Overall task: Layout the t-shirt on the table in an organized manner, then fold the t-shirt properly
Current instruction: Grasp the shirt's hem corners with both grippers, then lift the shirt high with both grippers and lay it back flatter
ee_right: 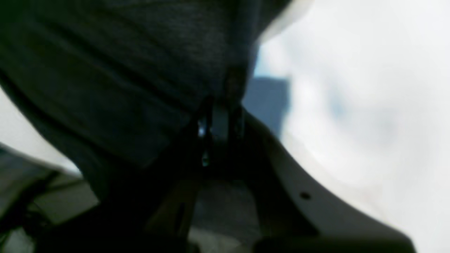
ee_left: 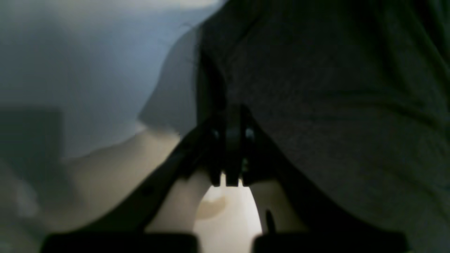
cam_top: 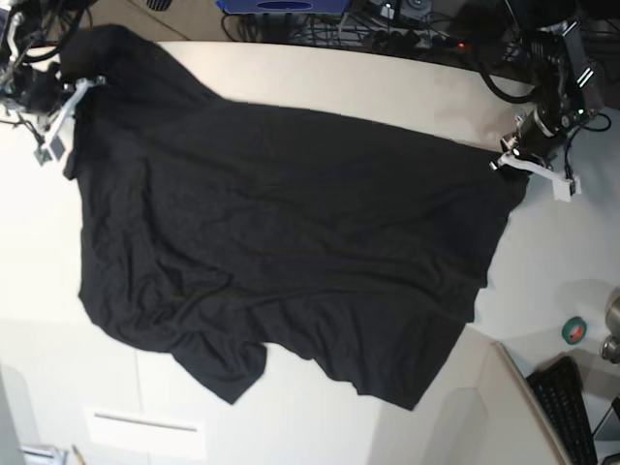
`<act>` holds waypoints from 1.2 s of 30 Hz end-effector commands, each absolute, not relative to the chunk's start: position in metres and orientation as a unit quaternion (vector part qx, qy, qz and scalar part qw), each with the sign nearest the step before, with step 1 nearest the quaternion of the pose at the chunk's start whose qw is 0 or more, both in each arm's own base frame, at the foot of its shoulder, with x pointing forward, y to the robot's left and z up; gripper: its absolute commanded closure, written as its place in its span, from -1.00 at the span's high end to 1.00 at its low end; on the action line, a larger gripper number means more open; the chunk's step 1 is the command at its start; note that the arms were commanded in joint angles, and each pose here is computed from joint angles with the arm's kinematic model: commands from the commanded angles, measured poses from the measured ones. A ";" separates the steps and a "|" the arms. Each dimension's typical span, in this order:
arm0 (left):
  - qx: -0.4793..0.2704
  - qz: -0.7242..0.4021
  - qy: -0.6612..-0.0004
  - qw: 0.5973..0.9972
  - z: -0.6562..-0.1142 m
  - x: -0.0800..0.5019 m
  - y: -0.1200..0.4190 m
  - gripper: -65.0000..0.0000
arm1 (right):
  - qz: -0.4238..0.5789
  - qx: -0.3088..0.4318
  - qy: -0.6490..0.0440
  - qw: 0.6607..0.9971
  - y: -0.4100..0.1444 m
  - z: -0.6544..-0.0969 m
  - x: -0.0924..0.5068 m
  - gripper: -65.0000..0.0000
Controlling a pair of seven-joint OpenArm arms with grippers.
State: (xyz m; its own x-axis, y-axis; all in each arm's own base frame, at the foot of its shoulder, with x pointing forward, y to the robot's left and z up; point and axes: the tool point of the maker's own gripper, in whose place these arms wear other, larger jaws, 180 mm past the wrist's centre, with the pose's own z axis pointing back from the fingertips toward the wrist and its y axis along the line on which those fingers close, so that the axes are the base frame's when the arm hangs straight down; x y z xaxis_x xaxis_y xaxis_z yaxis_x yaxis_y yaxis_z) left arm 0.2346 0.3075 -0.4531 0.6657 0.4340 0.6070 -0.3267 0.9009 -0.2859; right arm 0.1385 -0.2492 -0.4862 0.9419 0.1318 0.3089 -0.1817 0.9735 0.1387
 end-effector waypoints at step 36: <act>-0.194 0.056 -0.657 0.726 -0.028 0.605 0.185 -1.00 | 0.039 -0.209 -0.433 0.876 -0.423 -0.081 0.499 -1.00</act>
